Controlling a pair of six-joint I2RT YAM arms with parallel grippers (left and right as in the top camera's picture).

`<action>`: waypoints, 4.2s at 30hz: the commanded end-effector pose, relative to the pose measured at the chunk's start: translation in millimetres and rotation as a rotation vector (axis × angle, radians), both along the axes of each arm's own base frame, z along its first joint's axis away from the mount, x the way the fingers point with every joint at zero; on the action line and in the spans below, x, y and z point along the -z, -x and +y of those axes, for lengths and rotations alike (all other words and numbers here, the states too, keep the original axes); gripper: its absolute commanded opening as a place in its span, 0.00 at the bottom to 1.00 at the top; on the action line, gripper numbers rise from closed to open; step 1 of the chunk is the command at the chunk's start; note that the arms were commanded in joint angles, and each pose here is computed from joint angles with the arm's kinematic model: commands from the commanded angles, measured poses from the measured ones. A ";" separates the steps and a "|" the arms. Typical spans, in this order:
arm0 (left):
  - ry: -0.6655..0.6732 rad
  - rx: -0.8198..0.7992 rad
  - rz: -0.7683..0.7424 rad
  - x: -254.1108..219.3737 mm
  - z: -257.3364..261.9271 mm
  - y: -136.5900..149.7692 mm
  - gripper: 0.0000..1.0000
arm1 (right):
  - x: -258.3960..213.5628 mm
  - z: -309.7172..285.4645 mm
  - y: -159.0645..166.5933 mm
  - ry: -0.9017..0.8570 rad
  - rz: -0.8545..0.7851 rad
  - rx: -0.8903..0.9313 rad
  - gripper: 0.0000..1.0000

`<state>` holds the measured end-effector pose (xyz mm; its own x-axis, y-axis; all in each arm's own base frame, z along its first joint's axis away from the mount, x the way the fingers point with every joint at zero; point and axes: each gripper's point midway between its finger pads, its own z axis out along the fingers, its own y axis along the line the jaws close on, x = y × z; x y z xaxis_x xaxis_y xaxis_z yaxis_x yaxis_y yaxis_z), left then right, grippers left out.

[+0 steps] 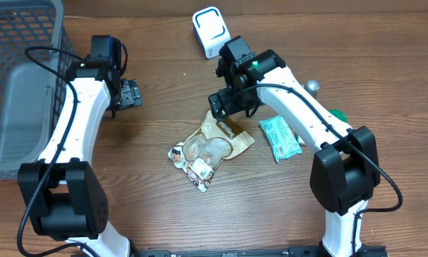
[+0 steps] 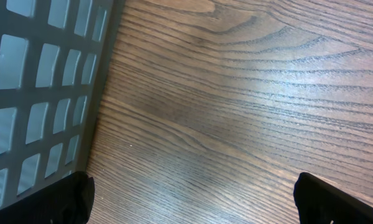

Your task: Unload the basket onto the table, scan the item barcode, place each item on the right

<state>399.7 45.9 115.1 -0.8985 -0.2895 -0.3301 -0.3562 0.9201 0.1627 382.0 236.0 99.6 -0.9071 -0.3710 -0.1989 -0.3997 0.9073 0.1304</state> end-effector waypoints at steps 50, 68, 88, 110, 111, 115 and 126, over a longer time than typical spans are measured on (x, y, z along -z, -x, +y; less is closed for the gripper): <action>-0.009 0.007 -0.017 -6.1 1.7 -6.2 1.00 | -17.4 -6.0 -47.3 -0.008 -0.193 0.293 1.00; -0.006 0.009 -0.008 -2.4 1.1 -6.3 1.00 | -17.4 -6.1 -47.2 -0.008 -0.193 0.293 1.00; -0.001 0.010 0.002 -1.5 0.2 -4.0 1.00 | -17.4 -6.0 -47.3 -0.008 -0.193 0.293 1.00; 0.285 0.078 0.071 116.5 -49.8 47.3 1.00 | -17.4 -6.0 -47.3 -0.008 -0.193 0.293 1.00; 0.300 0.084 0.059 122.7 -52.6 49.2 1.00 | -17.4 -6.1 -47.2 -0.008 -0.193 0.293 1.00; 0.359 0.108 0.005 144.0 -63.5 59.9 0.99 | -17.4 -6.0 -47.3 -0.008 -0.193 0.293 1.00; 0.379 0.143 -0.127 151.6 -68.7 93.6 1.00 | -17.4 -6.0 -47.3 -0.008 -0.193 0.293 1.00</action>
